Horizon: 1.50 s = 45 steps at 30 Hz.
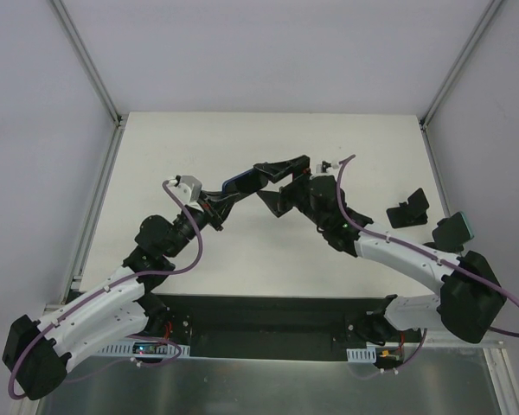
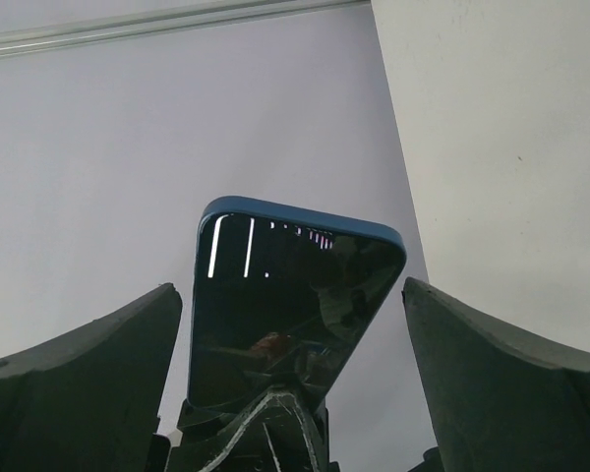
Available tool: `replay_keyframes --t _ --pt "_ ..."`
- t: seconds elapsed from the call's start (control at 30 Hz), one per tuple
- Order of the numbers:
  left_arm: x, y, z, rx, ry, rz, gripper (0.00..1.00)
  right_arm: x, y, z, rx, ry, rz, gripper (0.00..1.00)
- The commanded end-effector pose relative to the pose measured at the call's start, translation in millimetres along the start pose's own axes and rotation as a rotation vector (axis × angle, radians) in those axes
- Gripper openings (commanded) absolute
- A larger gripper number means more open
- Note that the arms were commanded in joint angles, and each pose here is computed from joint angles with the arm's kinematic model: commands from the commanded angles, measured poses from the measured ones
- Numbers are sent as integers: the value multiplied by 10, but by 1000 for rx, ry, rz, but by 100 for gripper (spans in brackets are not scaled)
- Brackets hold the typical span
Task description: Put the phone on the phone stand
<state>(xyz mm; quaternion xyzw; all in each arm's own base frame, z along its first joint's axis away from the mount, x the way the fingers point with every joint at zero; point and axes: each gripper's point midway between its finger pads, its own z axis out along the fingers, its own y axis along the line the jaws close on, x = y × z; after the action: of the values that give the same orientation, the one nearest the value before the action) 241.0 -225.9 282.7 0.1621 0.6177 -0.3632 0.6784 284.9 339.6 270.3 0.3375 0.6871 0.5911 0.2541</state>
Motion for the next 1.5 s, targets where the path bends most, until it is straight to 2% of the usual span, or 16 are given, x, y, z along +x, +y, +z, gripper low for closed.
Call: replay_keyframes --t 0.0,0.43,0.6,0.63,0.8,0.83,0.87,0.9,0.93,1.03,1.1,1.13,1.17,1.23,1.33,1.47 --pt "-408 -156 18 57 -163 -39 0 80 479 -1 -109 27 73 98" --pt "-421 -230 23 107 -174 7 0 184 597 20 -93 25 165 85" --pt "-400 -333 28 163 -164 31 0 124 577 -34 -83 -34 172 67" --pt "-376 -346 34 172 -156 47 0 125 593 -48 -88 -36 179 55" --pt "-349 -399 31 179 -136 73 0 69 678 -85 -113 -67 162 21" --pt "-340 -391 39 171 -122 71 7 53 694 -119 -122 -76 128 15" --pt "-302 -349 56 144 -83 73 25 10 681 -137 -121 -97 101 9" --pt "-291 -309 62 123 -73 77 59 -47 669 -166 -119 -119 74 1" --pt "-295 -265 60 97 -72 71 97 -118 617 -242 -95 -144 42 1" --pt "-280 -116 37 15 -56 85 99 -524 371 -479 47 -312 -188 1" --pt "-293 -61 23 -18 -51 92 99 -935 406 -746 169 -509 -392 1" --pt "-306 13 16 -62 -57 85 99 -1109 186 -924 320 -567 -500 1" --pt "-305 48 8 -82 -56 80 99 -1375 358 -1136 364 -722 -556 1" --pt "-289 72 6 -94 -52 87 99 -1691 129 -1464 586 -831 -705 1" --pt "-272 30 22 -68 -44 91 99 -2125 64 -1911 764 -1025 -786 1" --pt "-204 4 53 -50 -22 83 99 -2600 -163 -2296 950 -1141 -741 1"
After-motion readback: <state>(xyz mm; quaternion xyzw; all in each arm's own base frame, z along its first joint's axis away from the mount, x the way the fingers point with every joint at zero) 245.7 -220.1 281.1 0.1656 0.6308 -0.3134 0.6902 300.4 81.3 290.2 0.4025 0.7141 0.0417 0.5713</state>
